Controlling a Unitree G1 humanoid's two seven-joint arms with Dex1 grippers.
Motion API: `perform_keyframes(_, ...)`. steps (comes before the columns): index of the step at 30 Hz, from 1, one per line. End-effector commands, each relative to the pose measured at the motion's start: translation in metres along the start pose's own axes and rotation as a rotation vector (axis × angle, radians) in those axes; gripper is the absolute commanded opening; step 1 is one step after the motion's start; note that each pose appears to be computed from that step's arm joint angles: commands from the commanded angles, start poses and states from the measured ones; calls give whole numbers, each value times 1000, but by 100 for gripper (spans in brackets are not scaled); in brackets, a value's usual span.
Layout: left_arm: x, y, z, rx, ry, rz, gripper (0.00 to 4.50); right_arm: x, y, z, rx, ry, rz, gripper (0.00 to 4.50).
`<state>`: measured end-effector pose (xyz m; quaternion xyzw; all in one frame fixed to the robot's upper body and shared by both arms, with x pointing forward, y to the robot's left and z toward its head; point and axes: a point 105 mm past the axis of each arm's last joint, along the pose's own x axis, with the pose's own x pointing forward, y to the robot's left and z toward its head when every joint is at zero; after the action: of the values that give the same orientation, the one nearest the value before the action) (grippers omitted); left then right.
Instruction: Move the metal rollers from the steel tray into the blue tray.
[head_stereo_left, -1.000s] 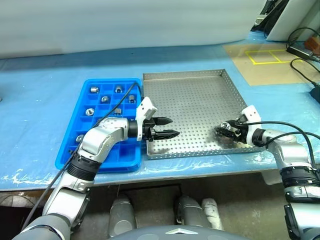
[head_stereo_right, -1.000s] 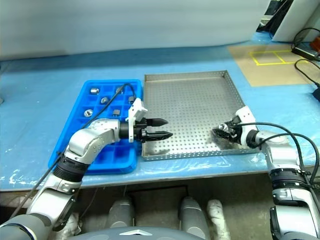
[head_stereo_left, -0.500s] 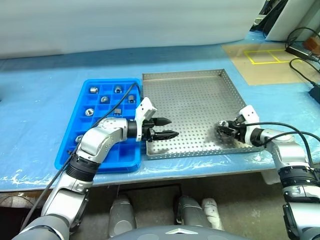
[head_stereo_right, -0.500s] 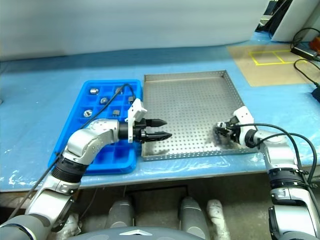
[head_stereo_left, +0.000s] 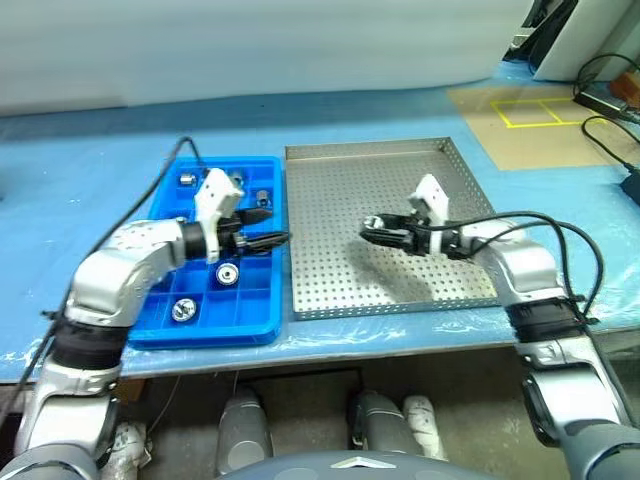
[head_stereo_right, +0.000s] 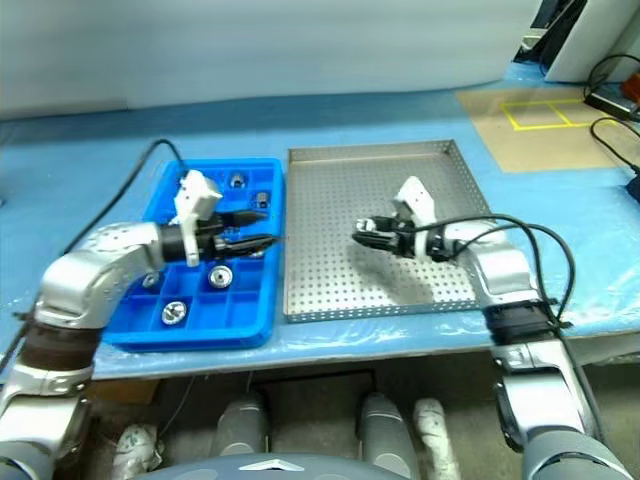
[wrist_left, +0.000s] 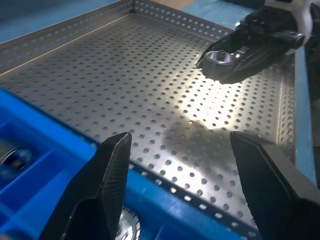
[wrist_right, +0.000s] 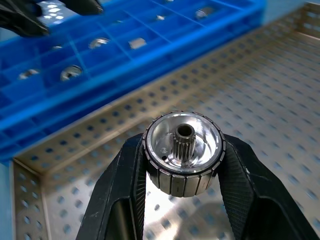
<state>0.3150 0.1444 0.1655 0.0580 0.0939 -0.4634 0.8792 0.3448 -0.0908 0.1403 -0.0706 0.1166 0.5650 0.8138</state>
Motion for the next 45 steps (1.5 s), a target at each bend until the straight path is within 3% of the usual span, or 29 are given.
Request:
perform_keyframes(1,-20,0,9,35,-23,50,334,21,21,24,-23,-60,170,164)
perform_keyframes(8,-44,-16,-10,-17,5,122,334,65,52,26,25,-46,402,164)
perform_keyframes(14,-55,-34,-34,-79,61,147,334,77,61,9,36,39,455,164)
perform_keyframes(21,-58,-45,-40,-115,62,163,334,76,64,2,35,67,479,164)
perform_keyframes(29,-48,-45,-36,-114,48,144,334,72,67,12,38,58,480,427)
perform_keyframes(38,-32,-38,-27,-88,40,83,334,55,62,31,12,48,350,427)
perform_keyframes(42,-19,-30,-22,-68,25,63,334,32,45,47,46,-31,223,427)
perform_keyframes(45,-4,-23,-20,-68,-1,55,334,16,19,36,60,-46,67,427)
